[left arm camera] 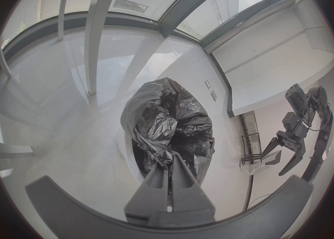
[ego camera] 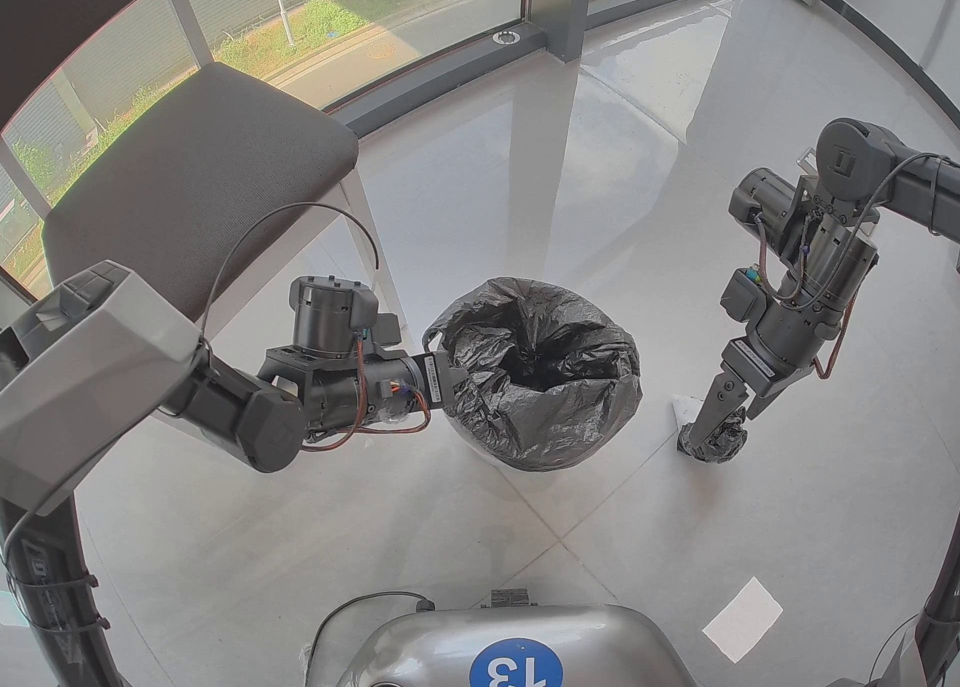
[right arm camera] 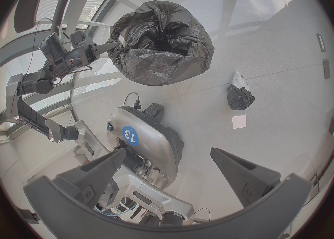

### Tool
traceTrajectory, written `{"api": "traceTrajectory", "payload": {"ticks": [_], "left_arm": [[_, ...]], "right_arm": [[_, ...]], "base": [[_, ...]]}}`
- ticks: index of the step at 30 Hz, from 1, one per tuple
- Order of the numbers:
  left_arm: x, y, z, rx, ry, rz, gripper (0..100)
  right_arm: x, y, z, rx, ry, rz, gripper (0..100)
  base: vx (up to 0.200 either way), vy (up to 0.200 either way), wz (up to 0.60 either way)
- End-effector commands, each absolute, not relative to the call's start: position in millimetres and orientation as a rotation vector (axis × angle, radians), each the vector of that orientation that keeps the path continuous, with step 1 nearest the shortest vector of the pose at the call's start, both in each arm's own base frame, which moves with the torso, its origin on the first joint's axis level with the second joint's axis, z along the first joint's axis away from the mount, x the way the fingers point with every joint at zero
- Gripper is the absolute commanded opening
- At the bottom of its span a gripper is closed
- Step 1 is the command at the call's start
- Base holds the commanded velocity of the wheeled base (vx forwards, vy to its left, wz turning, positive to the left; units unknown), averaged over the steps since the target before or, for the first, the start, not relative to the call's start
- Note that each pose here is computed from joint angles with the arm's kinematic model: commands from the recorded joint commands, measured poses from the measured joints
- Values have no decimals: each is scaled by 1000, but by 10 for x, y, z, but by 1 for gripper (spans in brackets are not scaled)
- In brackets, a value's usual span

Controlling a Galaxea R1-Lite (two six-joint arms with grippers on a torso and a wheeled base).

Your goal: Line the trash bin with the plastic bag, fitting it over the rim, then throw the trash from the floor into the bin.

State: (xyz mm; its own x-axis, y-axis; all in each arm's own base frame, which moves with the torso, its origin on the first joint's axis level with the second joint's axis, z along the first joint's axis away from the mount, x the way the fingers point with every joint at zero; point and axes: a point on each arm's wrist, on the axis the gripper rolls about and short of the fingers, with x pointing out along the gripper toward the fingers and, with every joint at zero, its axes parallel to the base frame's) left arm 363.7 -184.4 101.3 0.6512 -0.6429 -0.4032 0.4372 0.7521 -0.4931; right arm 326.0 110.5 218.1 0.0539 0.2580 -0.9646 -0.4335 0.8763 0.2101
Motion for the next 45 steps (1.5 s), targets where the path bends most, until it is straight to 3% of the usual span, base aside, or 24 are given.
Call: {"api": "traceTrajectory", "payload": {"ticks": [1, 10, 17, 32, 33, 45], "left_arm": [[3453, -1733, 1210, -373, 572, -633, 0], [3311, -1633, 928, -355, 653, -604, 0], [3436, -1433, 810, -352, 634, -550, 0], [3480, -1401, 731, -334, 641, -541, 0], [3478, -1400, 730, -335, 639, -542, 100], [3473, -1355, 822, -338, 605, -540, 100]], "right_arm": [[3265, 1133, 2161, -157, 1428, 533, 100], [3240, 1180, 2166, -167, 1431, 547, 100], [3230, 1193, 2171, -171, 1431, 549, 100], [3223, 1197, 2176, -172, 1431, 551, 100], [3223, 1197, 2176, -172, 1431, 551, 100], [3206, 1291, 2155, -193, 1432, 572, 100]], "base": [[0, 0, 0], [0, 0, 0], [0, 0, 0], [0, 0, 0], [0, 0, 0], [0, 0, 0]]}}
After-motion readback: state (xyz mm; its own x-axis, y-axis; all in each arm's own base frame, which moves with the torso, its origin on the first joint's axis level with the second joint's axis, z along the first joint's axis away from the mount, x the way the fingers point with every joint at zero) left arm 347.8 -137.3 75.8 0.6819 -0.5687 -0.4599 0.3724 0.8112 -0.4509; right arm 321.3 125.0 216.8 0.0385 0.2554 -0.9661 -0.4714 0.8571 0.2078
